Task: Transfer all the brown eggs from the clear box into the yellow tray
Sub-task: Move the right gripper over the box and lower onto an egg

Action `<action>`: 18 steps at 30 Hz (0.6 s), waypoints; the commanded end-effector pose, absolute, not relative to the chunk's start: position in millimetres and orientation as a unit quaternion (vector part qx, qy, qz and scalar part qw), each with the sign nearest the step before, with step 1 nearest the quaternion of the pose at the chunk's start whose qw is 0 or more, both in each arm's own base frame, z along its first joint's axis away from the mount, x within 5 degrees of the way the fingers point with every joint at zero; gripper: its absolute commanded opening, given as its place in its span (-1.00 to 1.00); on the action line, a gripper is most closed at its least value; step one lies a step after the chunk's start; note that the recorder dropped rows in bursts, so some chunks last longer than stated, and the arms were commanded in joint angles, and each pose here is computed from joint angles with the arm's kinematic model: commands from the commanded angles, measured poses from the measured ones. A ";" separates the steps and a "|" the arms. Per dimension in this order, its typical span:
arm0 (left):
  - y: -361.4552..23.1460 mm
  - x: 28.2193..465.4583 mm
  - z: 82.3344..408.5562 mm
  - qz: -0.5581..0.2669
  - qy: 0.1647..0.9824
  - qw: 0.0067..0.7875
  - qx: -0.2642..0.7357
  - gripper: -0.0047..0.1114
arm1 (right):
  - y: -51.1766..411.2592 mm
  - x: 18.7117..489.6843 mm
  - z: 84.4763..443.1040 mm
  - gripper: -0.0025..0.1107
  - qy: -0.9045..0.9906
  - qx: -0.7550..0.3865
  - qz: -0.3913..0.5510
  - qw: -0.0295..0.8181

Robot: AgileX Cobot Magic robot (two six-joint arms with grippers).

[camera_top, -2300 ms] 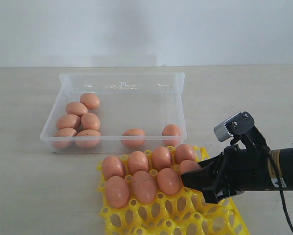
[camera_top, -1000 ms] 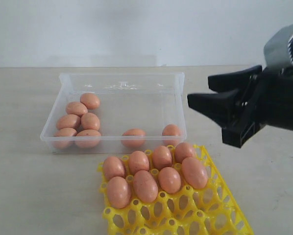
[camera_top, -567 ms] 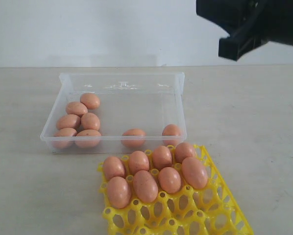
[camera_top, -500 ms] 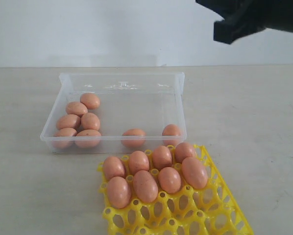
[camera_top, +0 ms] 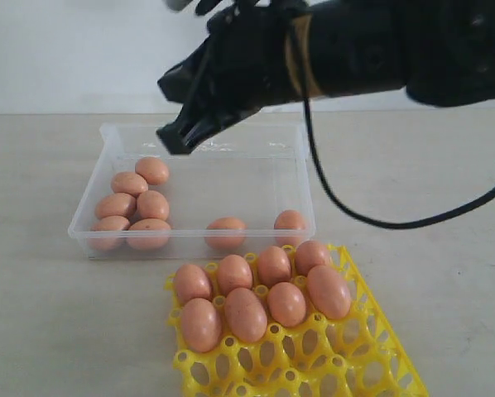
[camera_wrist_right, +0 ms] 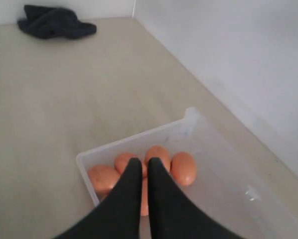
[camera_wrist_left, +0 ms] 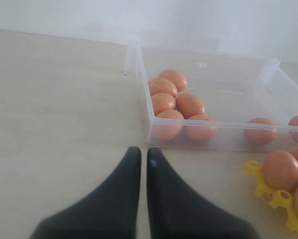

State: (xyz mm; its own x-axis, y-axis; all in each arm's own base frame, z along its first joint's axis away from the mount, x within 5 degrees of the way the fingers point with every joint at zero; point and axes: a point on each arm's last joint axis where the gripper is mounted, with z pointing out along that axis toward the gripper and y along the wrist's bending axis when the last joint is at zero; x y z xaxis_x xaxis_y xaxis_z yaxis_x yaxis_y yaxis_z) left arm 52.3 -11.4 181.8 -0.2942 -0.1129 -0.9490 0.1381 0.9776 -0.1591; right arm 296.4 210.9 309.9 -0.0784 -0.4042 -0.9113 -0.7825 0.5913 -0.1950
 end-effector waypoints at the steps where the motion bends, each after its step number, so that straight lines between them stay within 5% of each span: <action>1: -11.4 52.8 180.8 -0.103 0.798 0.594 0.011 -0.85 | 230.4 300.9 284.7 -0.96 0.723 -0.432 0.146 0.519; 5: -11.4 52.8 180.8 -0.103 0.798 0.594 0.011 -0.85 | 234.2 306.4 274.1 -0.96 0.689 -0.492 0.043 0.531; 11: -11.4 52.8 180.8 -0.103 0.798 0.594 0.011 -0.85 | 216.7 313.4 288.3 -0.96 0.616 -0.512 -0.296 0.520; 18: -11.4 52.8 180.8 -0.103 0.798 0.594 0.011 -0.85 | 218.3 319.6 312.8 -0.96 0.716 -0.402 -0.199 0.535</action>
